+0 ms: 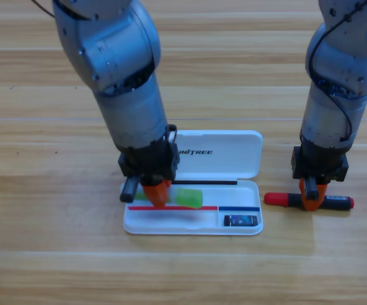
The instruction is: Clean up eraser and pencils
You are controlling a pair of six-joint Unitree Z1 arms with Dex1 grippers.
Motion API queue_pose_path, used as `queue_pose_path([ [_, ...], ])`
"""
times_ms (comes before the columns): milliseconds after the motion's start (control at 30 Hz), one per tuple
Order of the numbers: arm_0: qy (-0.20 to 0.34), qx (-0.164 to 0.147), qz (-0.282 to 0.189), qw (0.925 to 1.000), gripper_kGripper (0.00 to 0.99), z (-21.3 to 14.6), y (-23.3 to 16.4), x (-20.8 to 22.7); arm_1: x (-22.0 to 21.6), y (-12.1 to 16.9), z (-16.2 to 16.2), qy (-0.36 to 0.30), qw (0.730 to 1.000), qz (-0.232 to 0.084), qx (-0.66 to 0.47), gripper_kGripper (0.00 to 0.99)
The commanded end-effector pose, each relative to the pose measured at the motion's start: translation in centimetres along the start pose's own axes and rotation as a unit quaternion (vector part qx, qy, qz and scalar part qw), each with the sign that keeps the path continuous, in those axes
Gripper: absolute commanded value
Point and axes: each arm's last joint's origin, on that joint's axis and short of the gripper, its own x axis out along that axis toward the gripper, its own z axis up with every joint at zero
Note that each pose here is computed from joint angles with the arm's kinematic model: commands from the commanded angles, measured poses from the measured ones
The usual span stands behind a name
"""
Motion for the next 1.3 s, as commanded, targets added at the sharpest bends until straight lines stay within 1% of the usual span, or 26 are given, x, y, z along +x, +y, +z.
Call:
queue_pose_path([
  [33, 0.035, -0.023, -0.02, 0.9989, 0.0, 0.1, 0.7, 3.8, 1.2, -0.1, -1.0, 0.012, 1.0, 0.023, 0.009, 0.0],
  [233, 0.037, -0.045, -0.012, 0.9982, 0.0, 0.7, 1.1, 4.1, 1.1, -0.1, -0.9, 0.011, 1.0, 0.022, 0.009, 0.0],
  [367, 0.037, -0.048, -0.01, 0.9981, 0.0, 1.0, 1.2, 4.0, 1.1, -0.2, -0.9, 0.011, 1.0, 0.021, 0.009, 0.0],
  [667, 0.036, -0.049, -0.012, 0.9981, 0.0, 2.1, 0.9, 3.4, 1.2, -0.1, -1.0, 0.014, 1.0, 0.022, 0.01, 0.0],
  [1067, 0.04, -0.051, -0.017, 0.9978, 0.0, 2.6, -0.4, 2.6, 1.2, -0.1, -1.0, 0.014, 1.0, 0.022, 0.01, 0.0],
  [1300, 0.043, -0.05, -0.014, 0.9977, 0.0, 2.8, -0.5, 2.6, 1.2, -0.1, -1.0, 0.014, 1.0, 0.022, 0.011, 0.0],
])
